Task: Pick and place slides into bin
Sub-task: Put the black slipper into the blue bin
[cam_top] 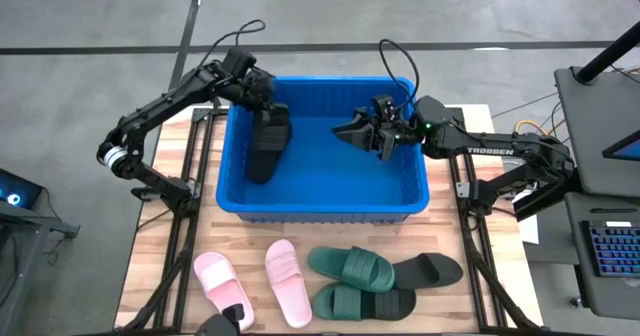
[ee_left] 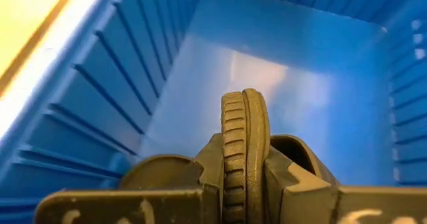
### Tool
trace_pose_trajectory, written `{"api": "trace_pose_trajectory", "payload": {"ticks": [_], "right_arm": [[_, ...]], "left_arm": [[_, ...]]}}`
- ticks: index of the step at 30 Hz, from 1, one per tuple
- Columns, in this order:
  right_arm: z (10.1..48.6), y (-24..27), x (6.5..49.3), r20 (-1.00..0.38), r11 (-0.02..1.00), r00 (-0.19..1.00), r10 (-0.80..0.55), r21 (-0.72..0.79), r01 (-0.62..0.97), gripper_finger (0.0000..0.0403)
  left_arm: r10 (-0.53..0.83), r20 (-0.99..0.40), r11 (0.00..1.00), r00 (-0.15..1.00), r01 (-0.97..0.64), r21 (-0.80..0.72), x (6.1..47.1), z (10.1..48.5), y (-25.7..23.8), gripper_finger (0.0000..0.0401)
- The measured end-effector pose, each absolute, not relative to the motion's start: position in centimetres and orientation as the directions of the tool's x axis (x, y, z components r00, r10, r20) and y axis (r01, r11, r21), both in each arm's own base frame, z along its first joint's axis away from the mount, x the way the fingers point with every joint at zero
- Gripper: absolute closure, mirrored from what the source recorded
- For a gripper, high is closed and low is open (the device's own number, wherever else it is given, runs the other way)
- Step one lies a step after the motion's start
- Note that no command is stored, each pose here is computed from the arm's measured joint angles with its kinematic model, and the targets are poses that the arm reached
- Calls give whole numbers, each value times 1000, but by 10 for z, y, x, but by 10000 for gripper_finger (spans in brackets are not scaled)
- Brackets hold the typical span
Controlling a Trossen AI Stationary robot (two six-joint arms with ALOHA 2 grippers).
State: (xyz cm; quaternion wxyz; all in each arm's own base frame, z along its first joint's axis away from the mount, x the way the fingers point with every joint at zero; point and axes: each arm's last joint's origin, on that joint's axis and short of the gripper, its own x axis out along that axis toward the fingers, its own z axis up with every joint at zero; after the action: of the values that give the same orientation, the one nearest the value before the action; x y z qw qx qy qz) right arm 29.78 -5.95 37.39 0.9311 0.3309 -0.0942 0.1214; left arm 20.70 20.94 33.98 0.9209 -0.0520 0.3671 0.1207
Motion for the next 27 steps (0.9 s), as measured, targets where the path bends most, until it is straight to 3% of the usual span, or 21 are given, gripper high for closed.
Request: {"api": "trace_pose_trajectory", "payload": {"ticks": [4,27], "right_arm": [[374,-60,298,255,752,953,163,593,-287,257],[372,-59,299,237,756,960,148,599,-265,258]], "left_arm": [[250,-684,953,685,-300,47,207,341,213,377],[252,-716,950,651,-307,56,211,331,219,377]]}}
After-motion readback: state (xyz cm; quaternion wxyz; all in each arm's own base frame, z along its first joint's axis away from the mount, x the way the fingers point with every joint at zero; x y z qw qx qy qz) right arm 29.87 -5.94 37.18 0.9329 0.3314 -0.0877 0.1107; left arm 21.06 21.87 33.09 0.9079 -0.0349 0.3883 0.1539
